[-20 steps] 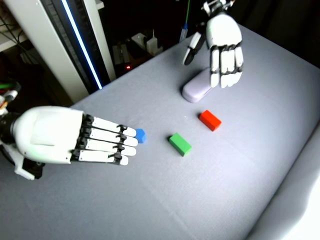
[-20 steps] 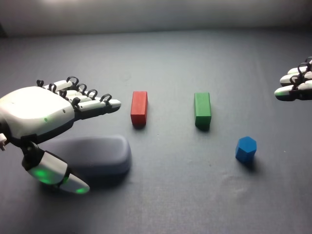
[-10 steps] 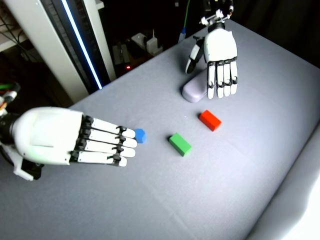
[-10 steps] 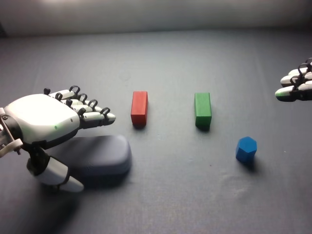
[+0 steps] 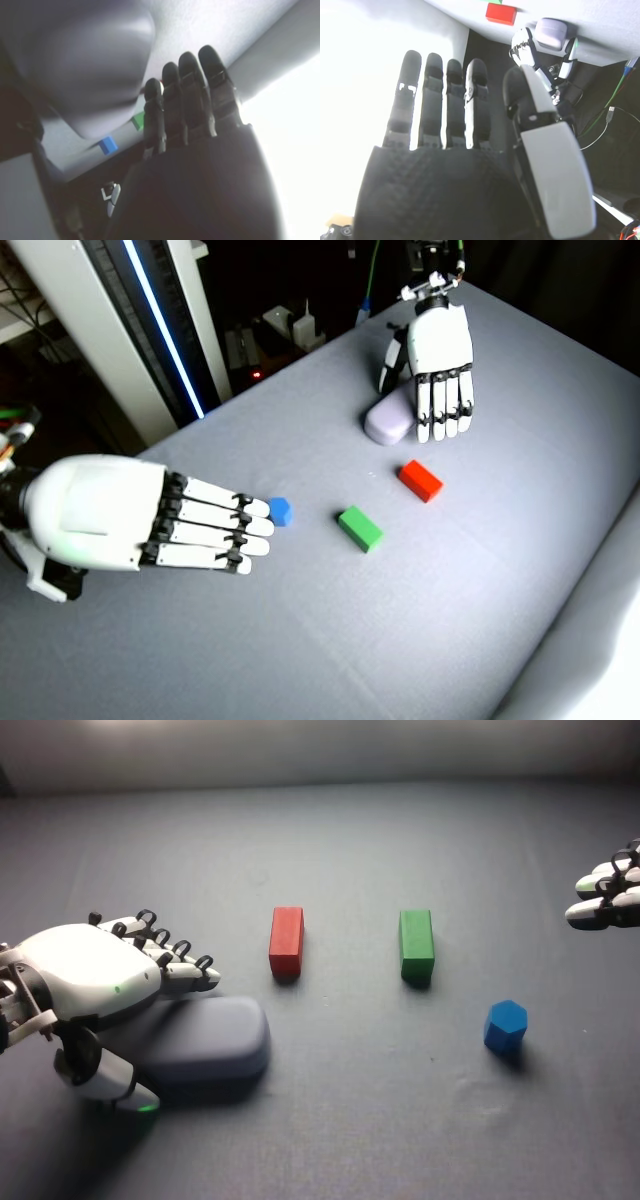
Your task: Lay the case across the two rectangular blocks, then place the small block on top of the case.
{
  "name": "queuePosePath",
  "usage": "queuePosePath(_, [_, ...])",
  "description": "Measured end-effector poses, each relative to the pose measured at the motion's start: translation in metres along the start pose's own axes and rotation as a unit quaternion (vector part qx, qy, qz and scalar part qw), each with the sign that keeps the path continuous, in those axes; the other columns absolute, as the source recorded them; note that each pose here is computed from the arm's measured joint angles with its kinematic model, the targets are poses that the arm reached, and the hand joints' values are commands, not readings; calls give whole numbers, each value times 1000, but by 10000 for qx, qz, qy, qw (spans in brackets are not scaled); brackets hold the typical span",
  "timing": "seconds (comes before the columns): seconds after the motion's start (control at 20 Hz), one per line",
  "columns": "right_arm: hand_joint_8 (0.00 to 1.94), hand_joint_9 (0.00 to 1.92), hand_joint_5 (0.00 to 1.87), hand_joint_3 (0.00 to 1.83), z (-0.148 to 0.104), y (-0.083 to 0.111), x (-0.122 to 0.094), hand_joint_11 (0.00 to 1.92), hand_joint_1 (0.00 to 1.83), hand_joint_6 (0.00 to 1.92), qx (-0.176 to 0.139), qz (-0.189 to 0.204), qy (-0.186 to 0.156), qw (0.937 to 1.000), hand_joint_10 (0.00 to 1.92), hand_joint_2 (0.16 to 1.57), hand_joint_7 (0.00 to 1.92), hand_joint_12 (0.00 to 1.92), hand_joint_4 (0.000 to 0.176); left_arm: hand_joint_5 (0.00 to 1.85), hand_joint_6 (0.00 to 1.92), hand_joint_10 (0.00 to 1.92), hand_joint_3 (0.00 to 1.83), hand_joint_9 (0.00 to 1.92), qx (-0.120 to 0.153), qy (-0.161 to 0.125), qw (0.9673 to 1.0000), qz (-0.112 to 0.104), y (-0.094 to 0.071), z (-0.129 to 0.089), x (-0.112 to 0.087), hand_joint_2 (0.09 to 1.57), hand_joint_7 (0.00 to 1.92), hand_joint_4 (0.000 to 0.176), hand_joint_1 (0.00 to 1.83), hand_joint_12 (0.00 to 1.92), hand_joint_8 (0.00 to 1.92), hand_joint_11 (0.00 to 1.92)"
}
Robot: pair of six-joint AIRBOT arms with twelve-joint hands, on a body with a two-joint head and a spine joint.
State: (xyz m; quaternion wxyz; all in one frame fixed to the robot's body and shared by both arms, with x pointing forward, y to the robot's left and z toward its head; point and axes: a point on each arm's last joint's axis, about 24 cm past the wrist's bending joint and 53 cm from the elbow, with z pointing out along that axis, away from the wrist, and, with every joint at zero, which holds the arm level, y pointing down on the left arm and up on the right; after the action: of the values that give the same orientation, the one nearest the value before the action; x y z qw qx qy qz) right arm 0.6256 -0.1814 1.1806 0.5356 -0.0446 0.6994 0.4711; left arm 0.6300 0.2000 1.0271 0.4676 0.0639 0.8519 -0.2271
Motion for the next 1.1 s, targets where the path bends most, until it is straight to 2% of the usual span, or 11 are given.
queuePosePath(0.05, [0, 362, 498, 4, 0, 0, 0, 27, 820, 0, 4, 1, 1, 10000, 1, 1368, 371, 1050, 0, 316, 0, 9, 0, 421, -33, -15, 10000, -3, 3, 1, -1, 879, 385, 43, 878, 827, 2, 0])
queuePosePath(0.1, [2, 367, 495, 3, 0, 0, 0, 33, 809, 0, 2, 1, 0, 10000, 3, 1368, 377, 1057, 0, 454, 10, 34, 0, 570, -49, -27, 10000, -75, 3, 2, -1, 885, 539, 0, 890, 890, 16, 117])
queuePosePath(0.2, [4, 383, 500, 0, 0, 0, 0, 53, 829, 2, 2, 13, 0, 10000, 8, 1364, 385, 1069, 0, 874, 26, 114, 4, 954, -40, -34, 10000, -65, 3, 2, -1, 970, 944, 0, 922, 1060, 37, 413])
queuePosePath(0.25, [3, 384, 501, 0, 0, 0, 0, 48, 853, 1, 2, 20, 0, 10000, 6, 1364, 387, 1064, 0, 1254, 107, 203, 3, 1156, -5, -94, 9999, -63, 1, 3, -3, 1006, 1147, 0, 1204, 1237, 633, 602])
queuePosePath(0.3, [2, 378, 501, 0, 0, 0, 0, 48, 831, 1, -3, 24, 0, 10000, 3, 1365, 386, 1057, 0, 1327, 137, 245, 1, 1239, 23, -164, 9998, -103, -1, 3, -6, 1009, 1209, 0, 1267, 1310, 715, 772])
queuePosePath(0.6, [0, 357, 494, 0, 0, 0, 0, 13, 878, 0, 2, 45, 3, 10000, 0, 1363, 358, 1075, 0, 1356, 105, 445, 2, 1256, 69, -251, 9996, -119, -4, 2, -10, 1002, 1284, 0, 1295, 1314, 641, 921])
queuePosePath(0.65, [3, 358, 499, 0, 0, 0, 0, 12, 905, 2, 3, 58, 1, 10000, 2, 1355, 363, 1086, 0, 1296, 238, 324, 0, 1330, 77, -254, 9996, -123, -5, 2, -10, 998, 1348, 0, 1302, 1207, 515, 989])
queuePosePath(0.75, [4, 360, 496, 0, 0, 0, 0, 6, 881, 0, 1, 77, 0, 10000, 2, 1355, 369, 1086, 0, 1137, 567, 157, 0, 1316, 115, -243, 9994, -204, -9, -1, -8, 1024, 1297, 0, 1290, 1140, 591, 847])
queuePosePath(0.9, [5, 376, 507, 0, 0, 0, 0, 25, 871, 3, 2, 76, 3, 10000, 6, 1354, 385, 1084, 0, 1171, 490, 124, 0, 1329, 232, -374, 9981, -424, -12, -13, -19, 1031, 1212, 0, 1285, 1273, 771, 802])
queuePosePath(1.05, [1, 361, 496, 2, 0, -1, 0, 11, 861, 1, 11, 77, 6, 10000, 2, 1369, 364, 1086, 0, 1179, 492, 126, 0, 1361, 529, -1017, 9911, -674, -19, -24, -62, 1014, 1288, 0, 1293, 1200, 625, 871])
queuePosePath(1.1, [8, 381, 507, 0, 0, -1, 0, 36, 863, 5, 17, 74, 6, 10000, 10, 1359, 379, 1100, 0, 1107, 646, 107, 1, 1364, 686, -1262, 9867, -755, -25, -27, -78, 1028, 1274, 0, 1284, 1228, 627, 864])
